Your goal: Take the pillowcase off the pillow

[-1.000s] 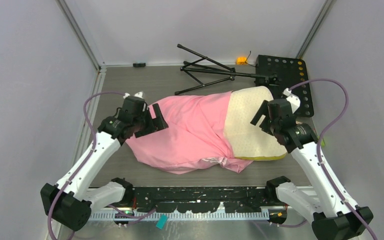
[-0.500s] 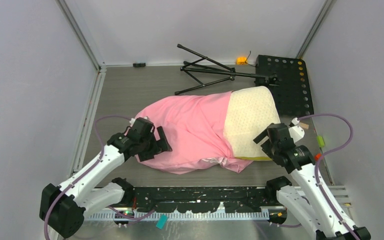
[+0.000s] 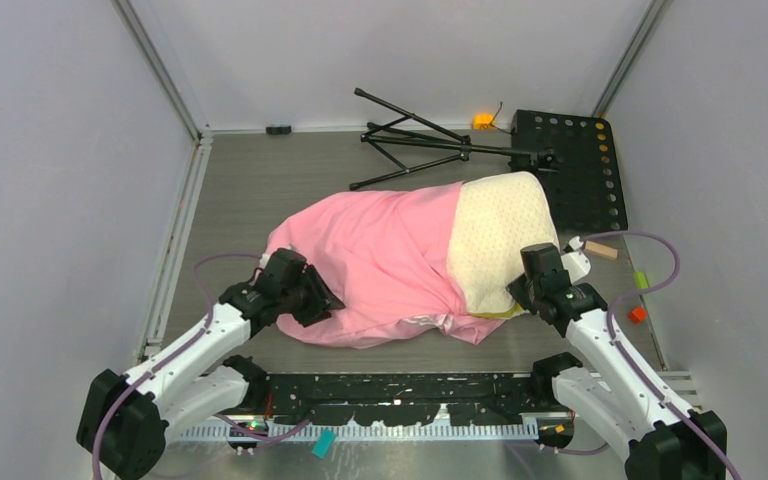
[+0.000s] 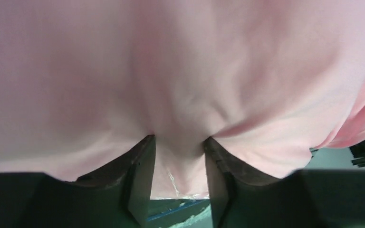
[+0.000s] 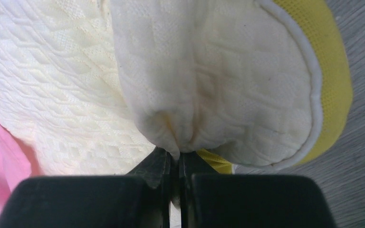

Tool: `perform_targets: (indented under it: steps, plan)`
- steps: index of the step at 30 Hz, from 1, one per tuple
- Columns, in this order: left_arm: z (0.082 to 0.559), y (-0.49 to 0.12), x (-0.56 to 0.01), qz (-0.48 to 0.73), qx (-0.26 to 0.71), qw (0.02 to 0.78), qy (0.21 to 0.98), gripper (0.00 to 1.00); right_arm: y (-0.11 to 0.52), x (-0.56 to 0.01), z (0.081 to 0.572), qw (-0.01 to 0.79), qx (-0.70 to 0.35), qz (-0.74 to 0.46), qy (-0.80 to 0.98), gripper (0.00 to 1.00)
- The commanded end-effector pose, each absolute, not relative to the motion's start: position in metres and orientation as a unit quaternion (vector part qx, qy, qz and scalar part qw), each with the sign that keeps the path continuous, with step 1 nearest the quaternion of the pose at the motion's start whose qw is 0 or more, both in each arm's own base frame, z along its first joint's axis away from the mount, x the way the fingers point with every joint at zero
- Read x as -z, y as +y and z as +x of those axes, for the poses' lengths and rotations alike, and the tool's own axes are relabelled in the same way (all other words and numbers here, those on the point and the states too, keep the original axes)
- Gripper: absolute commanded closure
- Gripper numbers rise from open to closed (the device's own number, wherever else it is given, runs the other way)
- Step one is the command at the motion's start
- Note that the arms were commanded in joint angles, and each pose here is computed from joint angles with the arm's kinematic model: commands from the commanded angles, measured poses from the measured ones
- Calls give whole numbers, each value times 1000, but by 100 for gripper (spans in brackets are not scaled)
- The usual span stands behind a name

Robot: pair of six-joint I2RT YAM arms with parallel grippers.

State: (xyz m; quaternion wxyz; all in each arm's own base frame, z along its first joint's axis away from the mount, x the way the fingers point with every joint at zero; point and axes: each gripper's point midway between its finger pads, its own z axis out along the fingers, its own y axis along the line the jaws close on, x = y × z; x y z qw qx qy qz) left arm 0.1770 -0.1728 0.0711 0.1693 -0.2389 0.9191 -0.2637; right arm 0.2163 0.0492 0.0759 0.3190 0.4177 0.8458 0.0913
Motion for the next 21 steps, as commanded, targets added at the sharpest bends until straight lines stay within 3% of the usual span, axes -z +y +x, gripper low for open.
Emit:
perform_targets:
  steps: [1, 3, 8, 19, 20, 21]
  plan:
    - [191, -167, -93, -240, 269, 223, 906, 70, 48, -106, 238, 371, -110, 416, 823, 99]
    - [194, -161, -103, -239, 263, 245, 902, 82, 44, -112, 238, 379, -104, 413, 821, 100]
    - [206, -134, -131, -234, 207, 304, 900, 100, 31, -132, 242, 414, -80, 406, 811, 100]
    - [240, -50, -179, -248, 93, 368, 892, 100, -2, -189, 239, 490, -26, 398, 775, 100]
    - [242, -49, -181, -246, 106, 363, 892, 94, -3, -192, 238, 493, -29, 397, 773, 100]
    - [243, -54, -182, -238, 124, 356, 895, 80, -2, -192, 238, 493, -32, 395, 775, 100]
